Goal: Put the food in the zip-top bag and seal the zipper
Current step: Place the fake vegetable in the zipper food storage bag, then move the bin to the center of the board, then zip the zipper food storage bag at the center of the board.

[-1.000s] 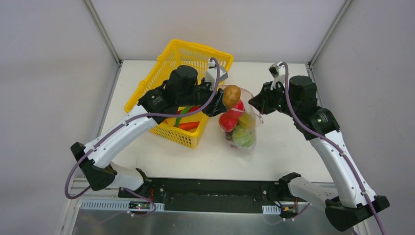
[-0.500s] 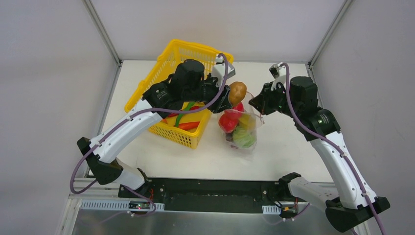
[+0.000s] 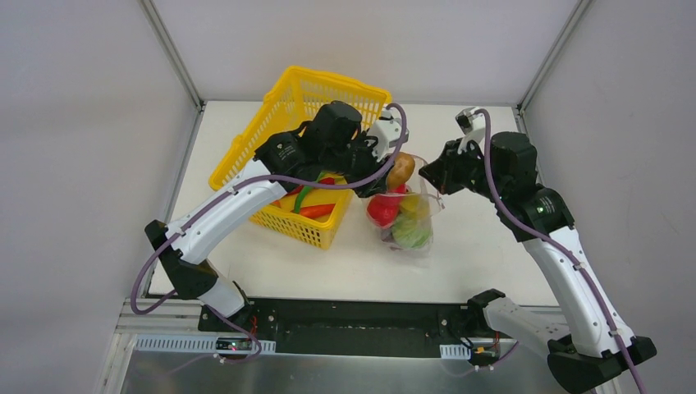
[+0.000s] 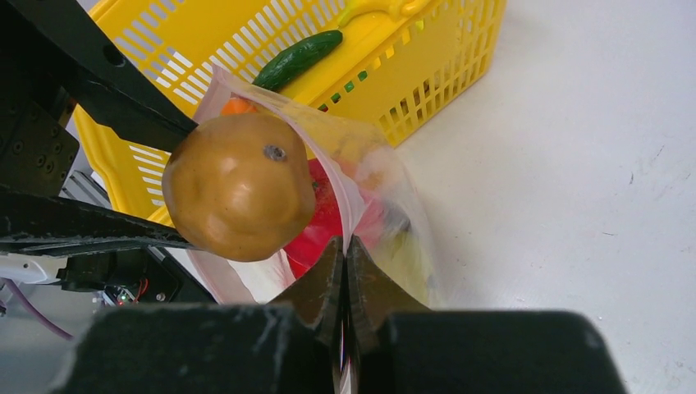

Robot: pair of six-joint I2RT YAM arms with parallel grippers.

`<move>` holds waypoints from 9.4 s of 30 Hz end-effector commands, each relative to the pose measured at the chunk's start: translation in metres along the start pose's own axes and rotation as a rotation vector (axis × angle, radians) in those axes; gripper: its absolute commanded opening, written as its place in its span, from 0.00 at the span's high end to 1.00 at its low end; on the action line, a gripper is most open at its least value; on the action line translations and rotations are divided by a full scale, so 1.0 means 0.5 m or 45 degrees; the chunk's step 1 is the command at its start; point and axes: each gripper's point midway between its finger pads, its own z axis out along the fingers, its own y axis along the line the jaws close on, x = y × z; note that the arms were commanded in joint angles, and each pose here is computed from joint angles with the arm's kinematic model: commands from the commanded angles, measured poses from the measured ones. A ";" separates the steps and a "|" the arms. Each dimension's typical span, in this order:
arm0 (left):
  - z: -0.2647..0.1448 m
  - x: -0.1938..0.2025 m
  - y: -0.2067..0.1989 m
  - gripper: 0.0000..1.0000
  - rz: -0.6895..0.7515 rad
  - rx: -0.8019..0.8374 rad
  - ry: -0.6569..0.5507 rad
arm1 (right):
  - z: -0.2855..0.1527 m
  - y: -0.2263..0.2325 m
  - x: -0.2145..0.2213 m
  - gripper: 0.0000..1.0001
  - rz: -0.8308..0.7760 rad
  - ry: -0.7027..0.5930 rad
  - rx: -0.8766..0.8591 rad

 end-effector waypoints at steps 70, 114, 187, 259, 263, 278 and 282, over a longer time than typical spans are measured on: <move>-0.036 0.325 0.181 0.13 -0.502 -0.803 0.120 | -0.036 -0.006 -0.099 0.98 0.029 -0.319 0.082; -0.020 0.034 -0.072 0.17 0.076 0.256 -0.185 | -0.061 0.098 -0.026 1.00 -0.296 -0.131 -0.351; -0.148 0.082 0.048 1.00 -0.630 -0.244 -0.136 | -0.112 0.179 0.152 0.30 -0.437 -0.440 -0.874; -0.143 0.102 0.069 1.00 -0.703 -0.275 -0.165 | -0.051 0.294 0.124 1.00 -0.534 -0.708 -0.705; -0.167 0.112 0.068 1.00 -0.675 -0.309 -0.150 | -0.048 0.256 0.103 1.00 -0.473 -0.724 -0.558; -0.228 0.190 0.035 1.00 -0.554 -0.295 0.045 | -0.065 0.189 0.056 1.00 -0.376 -0.614 -0.286; -0.237 0.209 0.029 1.00 -0.510 -0.277 0.124 | -0.057 0.182 0.061 1.00 -0.387 -0.552 -0.254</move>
